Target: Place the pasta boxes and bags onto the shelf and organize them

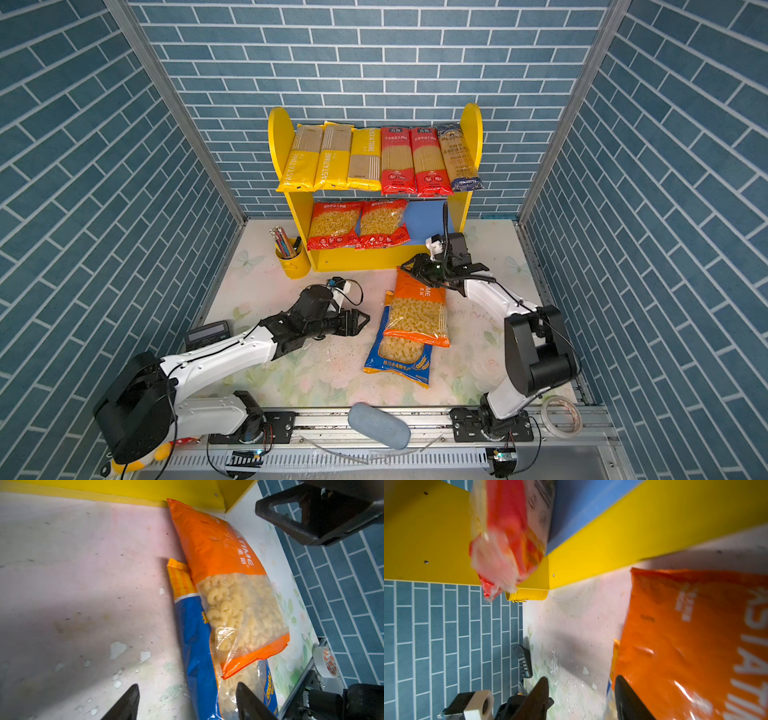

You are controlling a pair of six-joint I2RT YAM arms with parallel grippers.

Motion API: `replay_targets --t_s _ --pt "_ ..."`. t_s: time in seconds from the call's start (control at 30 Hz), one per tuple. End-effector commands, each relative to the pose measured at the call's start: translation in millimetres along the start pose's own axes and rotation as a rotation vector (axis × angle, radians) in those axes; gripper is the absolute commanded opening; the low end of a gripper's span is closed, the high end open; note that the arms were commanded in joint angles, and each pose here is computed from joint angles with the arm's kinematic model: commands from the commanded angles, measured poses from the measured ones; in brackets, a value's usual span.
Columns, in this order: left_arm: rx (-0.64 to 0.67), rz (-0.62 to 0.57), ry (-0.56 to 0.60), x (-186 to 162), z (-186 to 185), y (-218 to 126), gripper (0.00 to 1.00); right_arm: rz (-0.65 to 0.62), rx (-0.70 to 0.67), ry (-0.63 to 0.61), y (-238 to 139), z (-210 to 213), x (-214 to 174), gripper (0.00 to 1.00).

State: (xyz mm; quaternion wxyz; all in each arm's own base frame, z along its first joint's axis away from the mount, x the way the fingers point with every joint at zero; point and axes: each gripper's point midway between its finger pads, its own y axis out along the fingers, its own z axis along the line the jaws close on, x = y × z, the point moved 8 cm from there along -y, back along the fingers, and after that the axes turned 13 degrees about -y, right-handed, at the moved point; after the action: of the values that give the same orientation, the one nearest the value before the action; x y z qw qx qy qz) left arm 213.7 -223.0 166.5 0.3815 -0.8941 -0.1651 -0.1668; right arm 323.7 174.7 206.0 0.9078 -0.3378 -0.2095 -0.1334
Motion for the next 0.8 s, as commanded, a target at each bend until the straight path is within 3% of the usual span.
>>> replay_targets --t_s 0.0,0.23,0.43,0.77 --pt "-0.062 0.016 0.006 5 -21 12 0.74 0.014 -0.154 -0.037 -24 -17 -33 0.53" --pt "-0.101 0.073 -0.016 14 -37 41 0.73 0.015 -0.403 -0.005 -74 -54 -77 0.61" --pt "-0.092 0.113 -0.002 22 -46 71 0.73 0.013 -0.353 0.071 -70 -72 -85 0.65" --pt "-0.071 0.16 0.012 28 -52 110 0.69 -0.005 -0.301 0.119 -47 -88 -81 0.63"
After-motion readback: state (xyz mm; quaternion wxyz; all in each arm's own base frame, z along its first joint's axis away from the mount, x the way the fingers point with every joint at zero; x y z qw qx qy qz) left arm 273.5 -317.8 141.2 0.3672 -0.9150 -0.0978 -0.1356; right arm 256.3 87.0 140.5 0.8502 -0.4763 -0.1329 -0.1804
